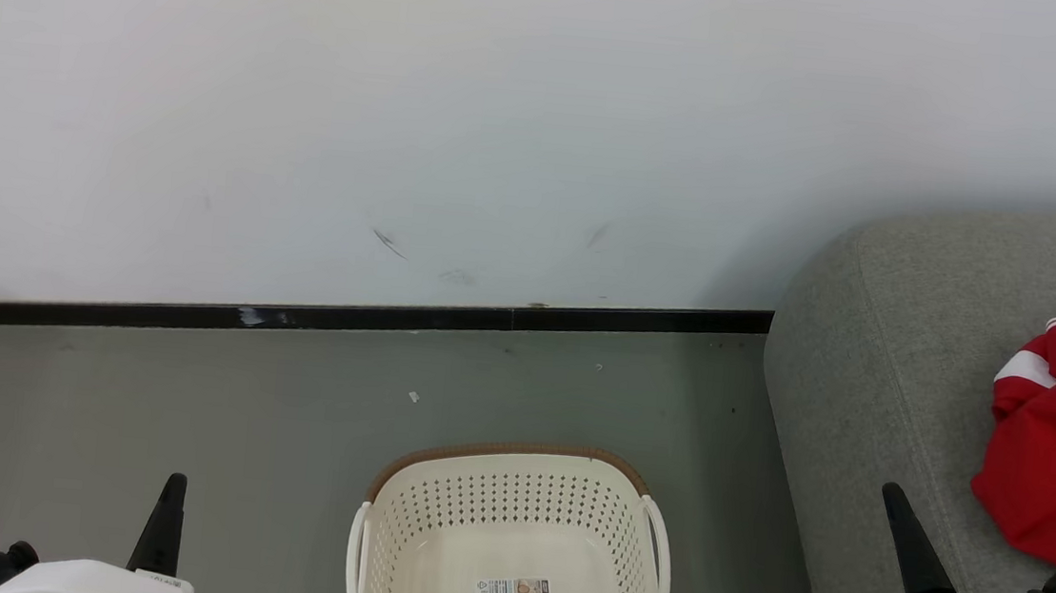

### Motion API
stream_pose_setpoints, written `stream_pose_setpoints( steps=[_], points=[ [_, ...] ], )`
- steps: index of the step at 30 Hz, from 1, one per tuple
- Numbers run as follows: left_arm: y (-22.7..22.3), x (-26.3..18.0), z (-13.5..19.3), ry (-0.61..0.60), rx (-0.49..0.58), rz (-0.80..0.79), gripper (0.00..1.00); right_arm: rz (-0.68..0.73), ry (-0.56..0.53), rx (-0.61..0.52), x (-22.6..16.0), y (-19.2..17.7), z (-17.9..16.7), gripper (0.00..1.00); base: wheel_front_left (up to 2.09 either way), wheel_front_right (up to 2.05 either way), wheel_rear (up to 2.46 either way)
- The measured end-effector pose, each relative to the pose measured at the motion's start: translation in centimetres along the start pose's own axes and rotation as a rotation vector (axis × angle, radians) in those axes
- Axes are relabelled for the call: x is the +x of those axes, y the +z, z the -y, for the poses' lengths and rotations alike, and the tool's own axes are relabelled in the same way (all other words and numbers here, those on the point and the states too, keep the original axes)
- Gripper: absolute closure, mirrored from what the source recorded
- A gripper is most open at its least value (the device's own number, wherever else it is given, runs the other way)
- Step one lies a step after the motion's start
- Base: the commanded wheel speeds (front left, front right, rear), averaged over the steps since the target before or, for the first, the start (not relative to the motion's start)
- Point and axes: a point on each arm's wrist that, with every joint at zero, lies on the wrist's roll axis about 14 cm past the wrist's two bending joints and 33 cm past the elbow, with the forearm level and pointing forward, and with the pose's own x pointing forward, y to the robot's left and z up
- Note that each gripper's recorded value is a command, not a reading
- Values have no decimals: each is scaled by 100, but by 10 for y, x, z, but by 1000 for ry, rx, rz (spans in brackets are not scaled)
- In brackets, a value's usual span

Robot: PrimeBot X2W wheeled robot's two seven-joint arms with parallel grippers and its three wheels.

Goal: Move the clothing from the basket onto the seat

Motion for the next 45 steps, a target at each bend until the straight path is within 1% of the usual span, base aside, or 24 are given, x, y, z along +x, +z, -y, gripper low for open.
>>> stream_pose_setpoints(
  steps=[7, 20, 25, 31, 45],
  points=[
    [2, 1, 2, -19, -92, -9, 100, -9, -22, 102, 2, 0, 6, 100, 0, 0, 0],
    [8, 2, 7, -63, -256, -12, 100, -6, -25, 289, 11, 5, 5, 100, 0, 0, 0],
    [12, 5, 15, -101, -323, -8, 100, -13, -37, 361, 12, 4, 8, 100, 0, 0, 0],
    [15, 3, 14, -116, -397, -5, 100, -11, -23, 454, 18, 8, 3, 100, 0, 0, 0],
    [17, 6, 19, -133, -403, -4, 100, -11, -23, 464, 20, 9, 3, 100, 0, 0, 0]
  ],
)
